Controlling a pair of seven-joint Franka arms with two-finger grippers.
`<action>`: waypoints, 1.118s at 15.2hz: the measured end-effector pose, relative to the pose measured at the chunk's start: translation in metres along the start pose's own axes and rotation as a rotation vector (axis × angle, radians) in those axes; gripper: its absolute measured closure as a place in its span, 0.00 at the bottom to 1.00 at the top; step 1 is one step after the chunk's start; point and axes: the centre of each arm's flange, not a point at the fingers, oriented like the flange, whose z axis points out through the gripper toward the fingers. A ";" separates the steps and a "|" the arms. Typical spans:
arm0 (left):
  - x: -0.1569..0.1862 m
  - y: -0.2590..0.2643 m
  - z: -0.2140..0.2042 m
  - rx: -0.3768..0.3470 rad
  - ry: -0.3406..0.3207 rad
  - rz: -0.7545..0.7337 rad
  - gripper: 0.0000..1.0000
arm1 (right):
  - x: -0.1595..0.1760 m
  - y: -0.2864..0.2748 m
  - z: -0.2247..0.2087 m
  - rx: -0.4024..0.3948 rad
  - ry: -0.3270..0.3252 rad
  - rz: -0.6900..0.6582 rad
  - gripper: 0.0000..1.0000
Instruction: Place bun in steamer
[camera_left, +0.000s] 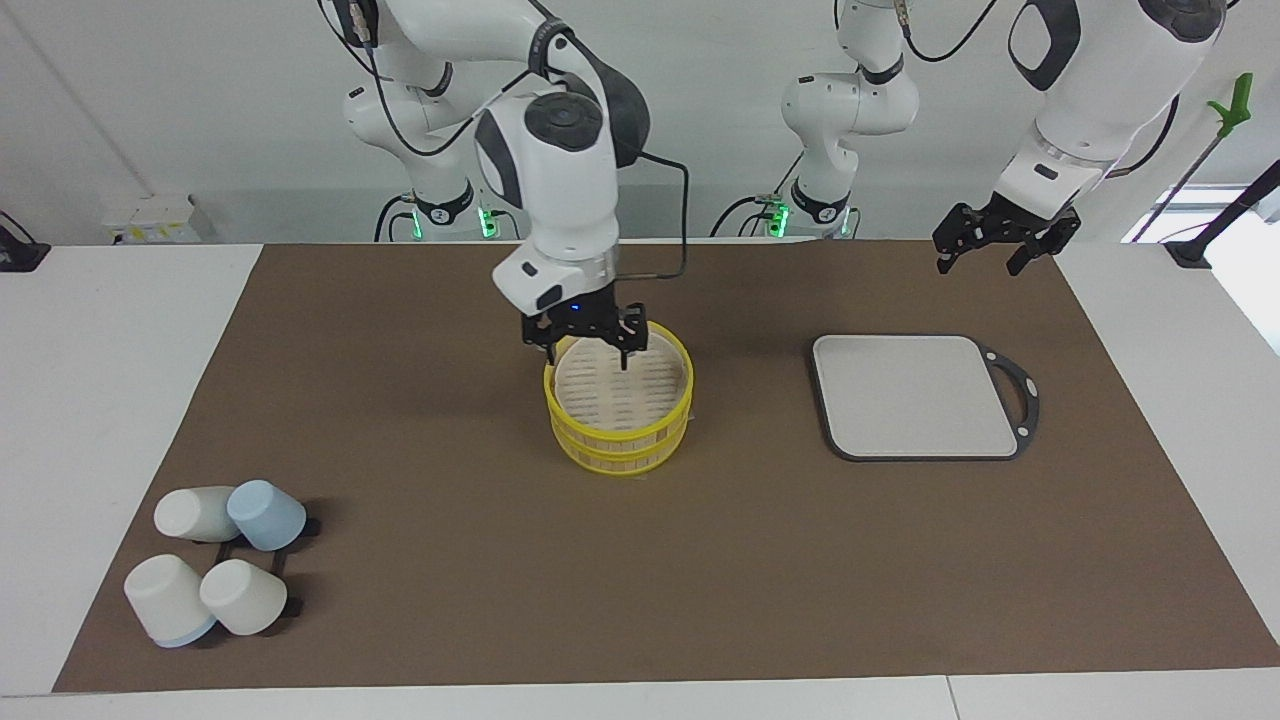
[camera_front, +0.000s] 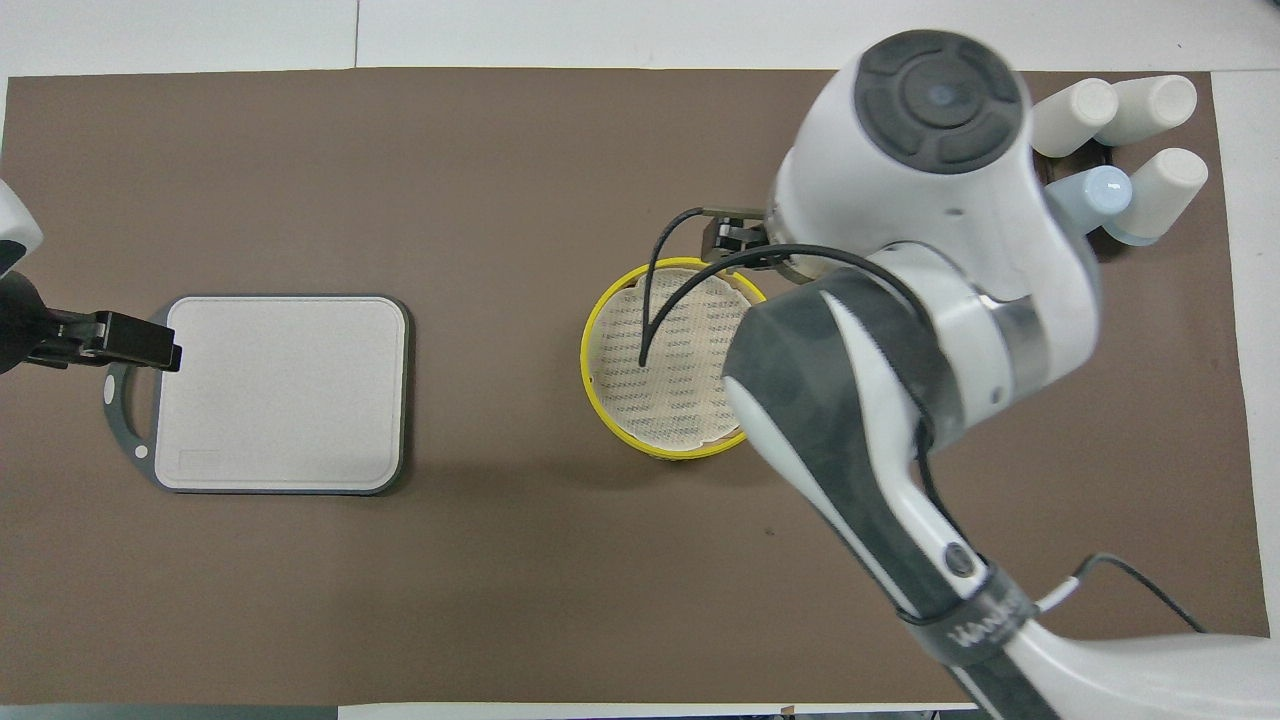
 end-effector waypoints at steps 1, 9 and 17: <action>0.000 0.000 0.000 0.000 0.000 0.000 0.00 | 0.002 0.027 -0.015 -0.013 -0.021 -0.002 0.00; 0.000 -0.001 0.000 0.000 0.003 -0.001 0.00 | -0.034 0.166 -0.103 -0.040 -0.119 -0.112 0.00; 0.000 0.001 0.000 0.001 0.004 0.002 0.00 | -0.034 0.196 -0.088 -0.035 -0.132 -0.162 0.00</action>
